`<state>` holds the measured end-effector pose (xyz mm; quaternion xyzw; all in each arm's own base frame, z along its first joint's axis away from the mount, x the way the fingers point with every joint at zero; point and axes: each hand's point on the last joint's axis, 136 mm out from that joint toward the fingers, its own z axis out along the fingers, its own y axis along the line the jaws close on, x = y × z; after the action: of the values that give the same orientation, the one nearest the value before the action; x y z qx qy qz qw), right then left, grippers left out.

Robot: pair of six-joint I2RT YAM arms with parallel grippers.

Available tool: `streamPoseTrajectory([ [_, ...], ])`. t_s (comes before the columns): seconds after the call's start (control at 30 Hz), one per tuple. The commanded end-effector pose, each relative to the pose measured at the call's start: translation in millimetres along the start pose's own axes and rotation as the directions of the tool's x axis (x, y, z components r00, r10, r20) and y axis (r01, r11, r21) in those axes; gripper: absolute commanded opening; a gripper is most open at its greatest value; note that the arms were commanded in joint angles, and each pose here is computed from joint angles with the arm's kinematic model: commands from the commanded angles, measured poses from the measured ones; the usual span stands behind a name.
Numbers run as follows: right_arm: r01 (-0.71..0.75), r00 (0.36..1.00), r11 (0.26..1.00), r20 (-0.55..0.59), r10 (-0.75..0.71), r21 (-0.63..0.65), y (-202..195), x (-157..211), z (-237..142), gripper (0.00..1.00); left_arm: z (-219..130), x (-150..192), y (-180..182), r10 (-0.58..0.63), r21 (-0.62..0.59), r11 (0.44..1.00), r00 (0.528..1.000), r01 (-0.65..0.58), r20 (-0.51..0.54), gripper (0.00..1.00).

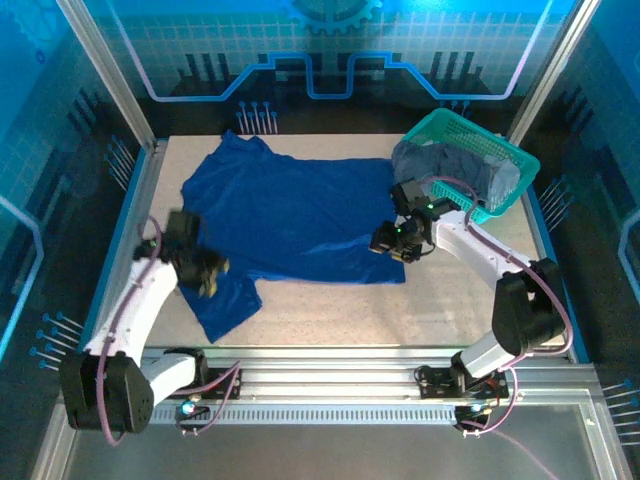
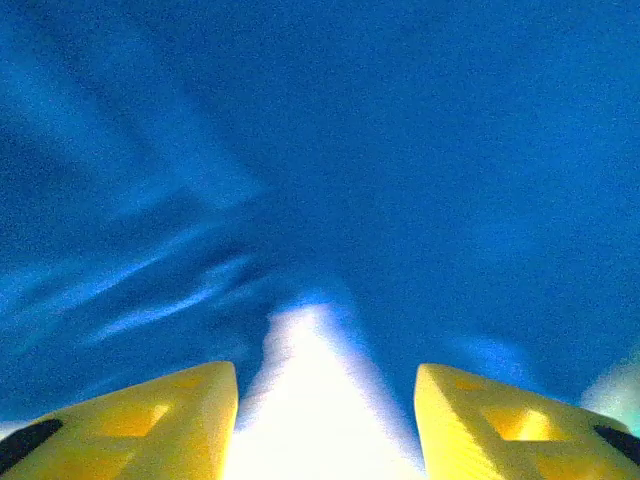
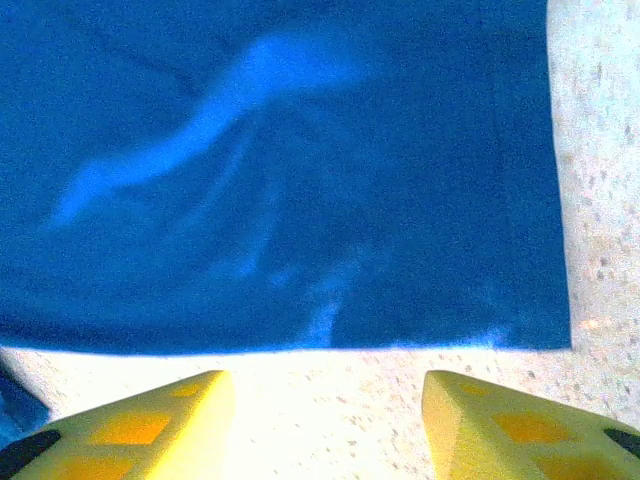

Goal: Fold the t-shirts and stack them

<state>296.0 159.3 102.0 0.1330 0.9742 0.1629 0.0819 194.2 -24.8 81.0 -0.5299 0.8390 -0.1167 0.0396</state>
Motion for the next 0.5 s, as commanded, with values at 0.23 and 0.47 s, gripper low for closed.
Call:
streamPoseTrajectory([
  [0.23,0.099,0.982,0.988,-0.149,-0.117,-0.122,-0.6,49.2,3.1,0.54,21.4,36.7,95.8,-0.211,-0.265,0.945,0.977,0.193,-0.041,0.45],
  [0.47,0.089,0.983,0.985,-0.149,-0.11,-0.145,-1.0,50.2,3.6,0.54,47.3,25.0,96.3,-0.205,-0.255,0.946,0.979,0.199,0.002,0.5],
])
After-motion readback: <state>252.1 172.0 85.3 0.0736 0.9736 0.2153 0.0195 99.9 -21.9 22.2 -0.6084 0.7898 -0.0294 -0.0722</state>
